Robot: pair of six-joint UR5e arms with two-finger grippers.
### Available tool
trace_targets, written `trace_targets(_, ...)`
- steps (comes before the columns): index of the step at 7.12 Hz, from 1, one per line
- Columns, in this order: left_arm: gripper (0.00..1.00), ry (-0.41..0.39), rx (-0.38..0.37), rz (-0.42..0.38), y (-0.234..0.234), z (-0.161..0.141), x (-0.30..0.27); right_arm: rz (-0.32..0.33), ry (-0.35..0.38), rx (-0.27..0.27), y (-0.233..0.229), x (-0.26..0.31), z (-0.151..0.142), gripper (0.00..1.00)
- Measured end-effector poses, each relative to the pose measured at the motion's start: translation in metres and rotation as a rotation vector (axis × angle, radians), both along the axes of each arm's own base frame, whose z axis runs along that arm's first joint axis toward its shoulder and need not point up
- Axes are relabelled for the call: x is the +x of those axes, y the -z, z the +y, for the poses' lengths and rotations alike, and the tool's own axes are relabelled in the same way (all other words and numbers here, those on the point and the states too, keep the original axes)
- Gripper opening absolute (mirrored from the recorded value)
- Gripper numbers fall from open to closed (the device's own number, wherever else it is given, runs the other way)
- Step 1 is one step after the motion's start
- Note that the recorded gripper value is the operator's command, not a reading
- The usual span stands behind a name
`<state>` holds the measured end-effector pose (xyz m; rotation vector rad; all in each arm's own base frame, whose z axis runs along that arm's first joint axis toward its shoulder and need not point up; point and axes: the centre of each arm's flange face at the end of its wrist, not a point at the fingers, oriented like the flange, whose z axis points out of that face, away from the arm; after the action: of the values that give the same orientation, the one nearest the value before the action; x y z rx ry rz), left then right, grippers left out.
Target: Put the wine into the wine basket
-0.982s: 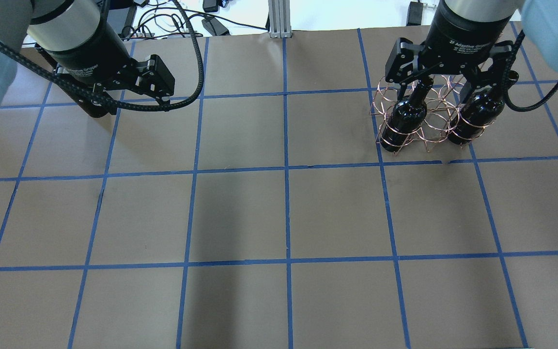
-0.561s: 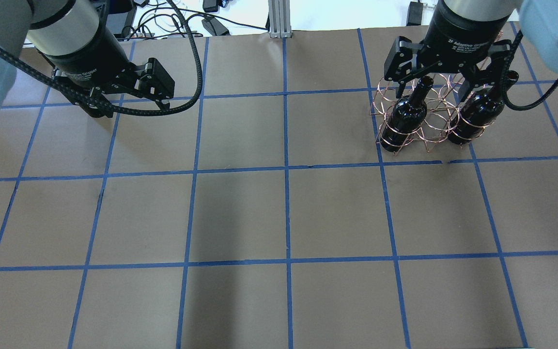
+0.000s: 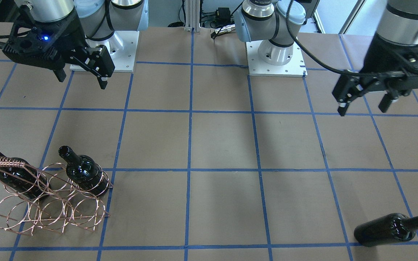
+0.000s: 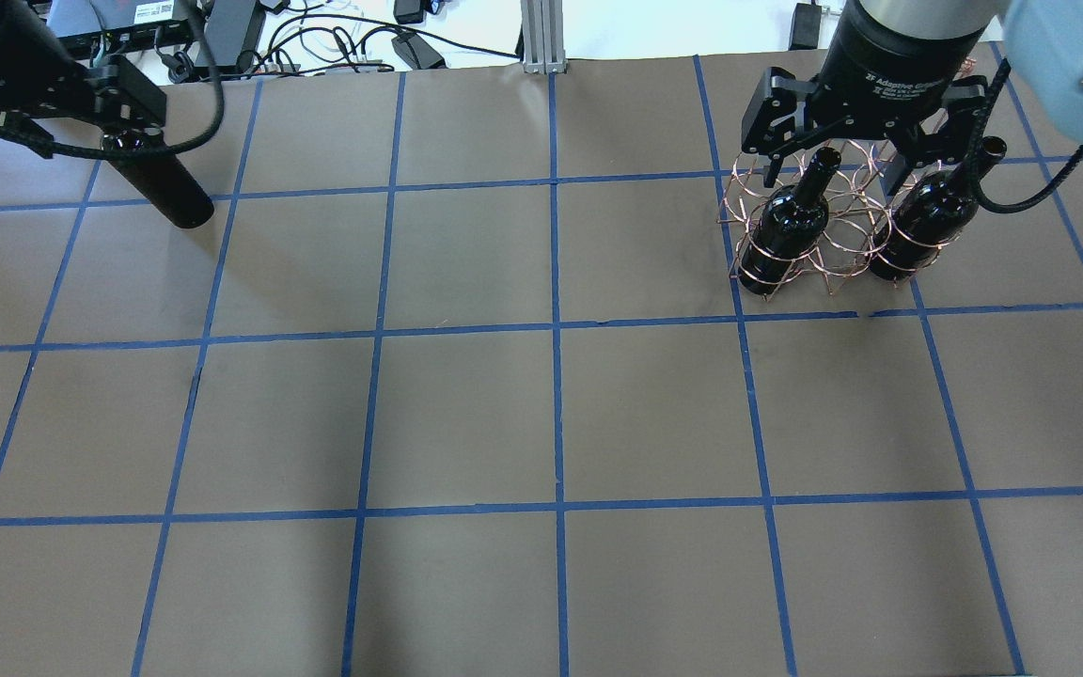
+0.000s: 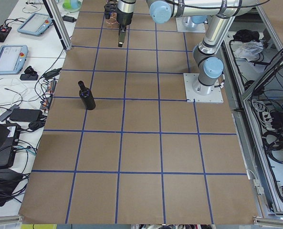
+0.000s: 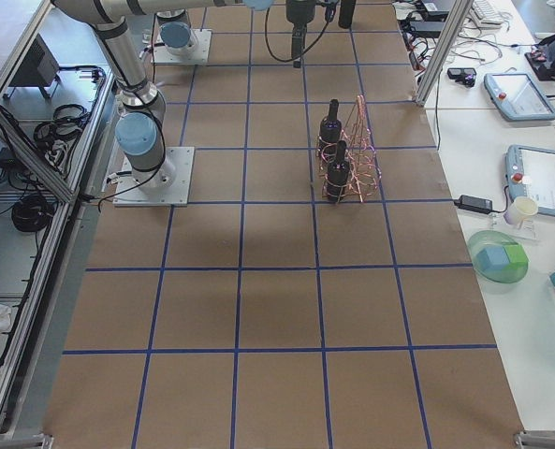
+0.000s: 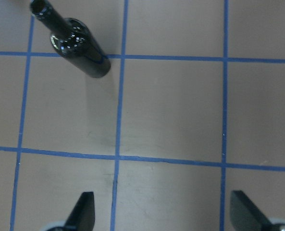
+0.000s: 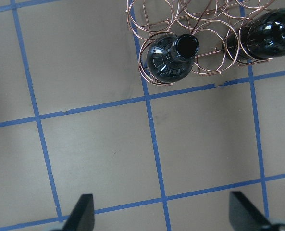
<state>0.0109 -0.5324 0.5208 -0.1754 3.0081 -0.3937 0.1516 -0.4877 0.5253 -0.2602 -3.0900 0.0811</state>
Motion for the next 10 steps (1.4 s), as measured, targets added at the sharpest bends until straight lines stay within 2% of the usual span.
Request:
trace_targets(2,1.00,-0.088,-0.021,-0.008,0.034,-0.028,0.075,-0.001,-0.001,-0.007,0.001,0.000,-0.001,1.00)
trace_targets(4,1.00,-0.090,-0.066,-0.007,0.077,-0.064,0.113,0.000,-0.001,-0.007,0.001,0.000,-0.001,1.00)
trace_targets(7,1.00,-0.044,-0.159,0.008,0.119,-0.107,0.132,0.005,-0.004,-0.008,0.002,0.000,-0.001,1.00)
trace_targets(8,0.95,-0.006,-0.197,0.024,0.125,-0.119,0.133,0.007,-0.005,-0.008,0.002,-0.001,-0.001,1.00)
trace_targets(9,0.84,0.042,-0.212,0.027,0.129,-0.127,0.135,0.008,-0.004,-0.008,0.002,-0.001,-0.001,1.00)
trace_targets(10,0.84,0.074,-0.213,0.020,0.133,-0.131,0.139,0.009,-0.004,-0.008,0.002,-0.001,-0.001,1.00)
